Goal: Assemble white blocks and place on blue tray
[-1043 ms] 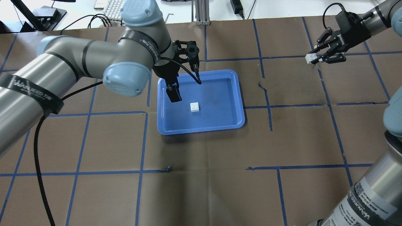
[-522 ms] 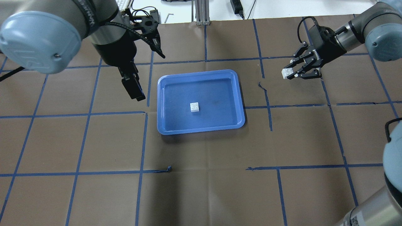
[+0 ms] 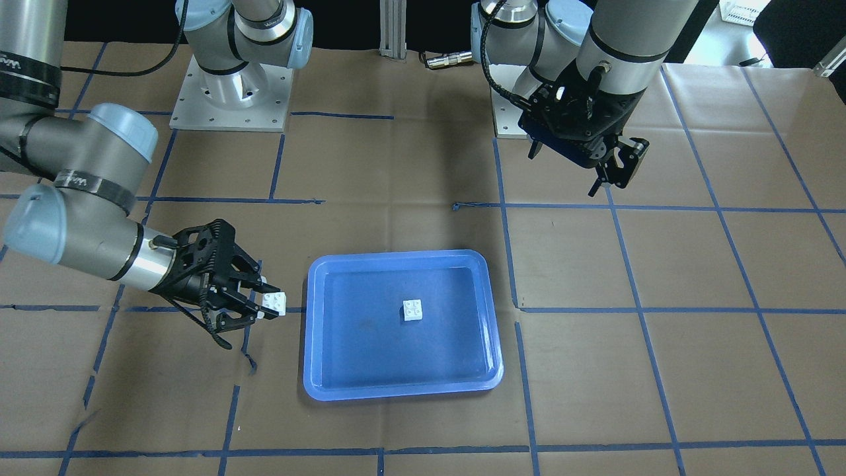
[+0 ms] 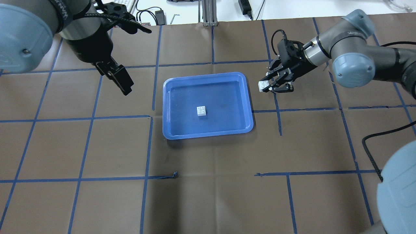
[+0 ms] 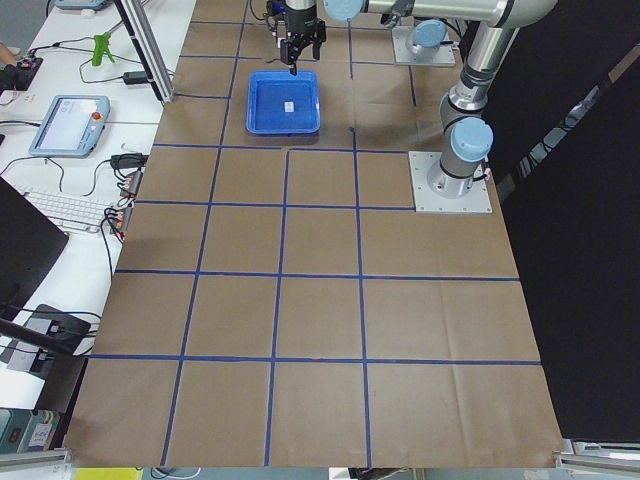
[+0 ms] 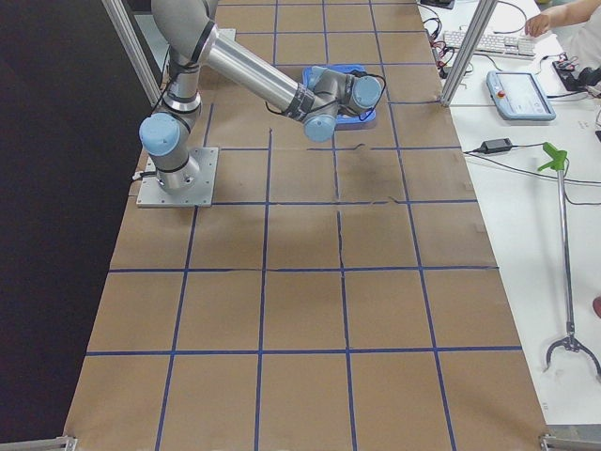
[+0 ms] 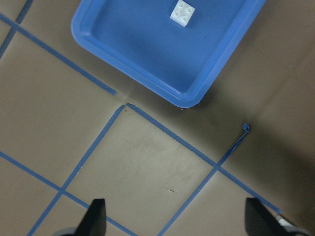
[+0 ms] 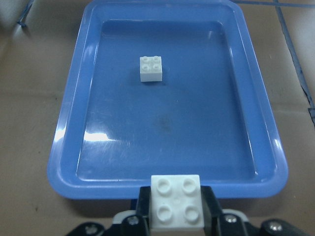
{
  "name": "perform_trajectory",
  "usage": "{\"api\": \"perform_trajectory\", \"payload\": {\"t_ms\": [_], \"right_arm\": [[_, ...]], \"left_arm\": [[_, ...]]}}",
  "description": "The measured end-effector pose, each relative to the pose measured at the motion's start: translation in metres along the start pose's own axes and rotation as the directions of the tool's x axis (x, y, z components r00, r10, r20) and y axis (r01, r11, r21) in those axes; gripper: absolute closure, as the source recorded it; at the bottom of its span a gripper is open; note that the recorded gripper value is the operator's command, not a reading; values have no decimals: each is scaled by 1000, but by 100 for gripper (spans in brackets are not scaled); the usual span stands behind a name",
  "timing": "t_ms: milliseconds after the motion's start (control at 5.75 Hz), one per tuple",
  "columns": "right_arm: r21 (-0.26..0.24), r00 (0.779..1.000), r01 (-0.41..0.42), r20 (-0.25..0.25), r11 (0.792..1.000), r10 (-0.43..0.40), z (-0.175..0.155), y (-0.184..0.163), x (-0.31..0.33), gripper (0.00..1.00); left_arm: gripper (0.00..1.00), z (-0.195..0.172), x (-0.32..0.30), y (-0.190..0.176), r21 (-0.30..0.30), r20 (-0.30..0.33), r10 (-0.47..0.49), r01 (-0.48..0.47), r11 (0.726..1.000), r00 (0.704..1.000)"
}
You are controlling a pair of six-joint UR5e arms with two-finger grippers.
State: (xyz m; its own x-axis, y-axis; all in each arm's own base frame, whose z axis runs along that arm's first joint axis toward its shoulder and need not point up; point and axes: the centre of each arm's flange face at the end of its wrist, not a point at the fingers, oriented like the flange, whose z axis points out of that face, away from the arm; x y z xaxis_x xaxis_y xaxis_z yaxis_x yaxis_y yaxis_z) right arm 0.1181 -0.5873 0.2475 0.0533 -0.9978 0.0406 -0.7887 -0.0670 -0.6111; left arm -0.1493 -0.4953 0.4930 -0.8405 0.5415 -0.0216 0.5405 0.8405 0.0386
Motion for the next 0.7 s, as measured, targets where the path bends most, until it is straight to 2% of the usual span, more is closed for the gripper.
{"api": "perform_trajectory", "payload": {"t_ms": [174, 348, 522, 696], "right_arm": [[-1, 999, 4, -33, 1000, -4, 35, -21, -15, 64], [0, 998, 26, -53, 1000, -26, 69, -37, -31, 64], [3, 998, 42, -55, 999, -42, 99, -41, -39, 64], [8, 997, 36, -62, 999, -36, 123, -40, -41, 64]], "left_arm": [[1, -7, 1, 4, 21, 8, -199, 199, 980, 980], [1, -13, 2, 7, 38, 5, -346, 345, 938, 938], [1, -16, 3, 10, 45, 0, -418, 417, 908, 909], [1, -19, 3, 12, 51, -2, -451, 451, 891, 892]]}}
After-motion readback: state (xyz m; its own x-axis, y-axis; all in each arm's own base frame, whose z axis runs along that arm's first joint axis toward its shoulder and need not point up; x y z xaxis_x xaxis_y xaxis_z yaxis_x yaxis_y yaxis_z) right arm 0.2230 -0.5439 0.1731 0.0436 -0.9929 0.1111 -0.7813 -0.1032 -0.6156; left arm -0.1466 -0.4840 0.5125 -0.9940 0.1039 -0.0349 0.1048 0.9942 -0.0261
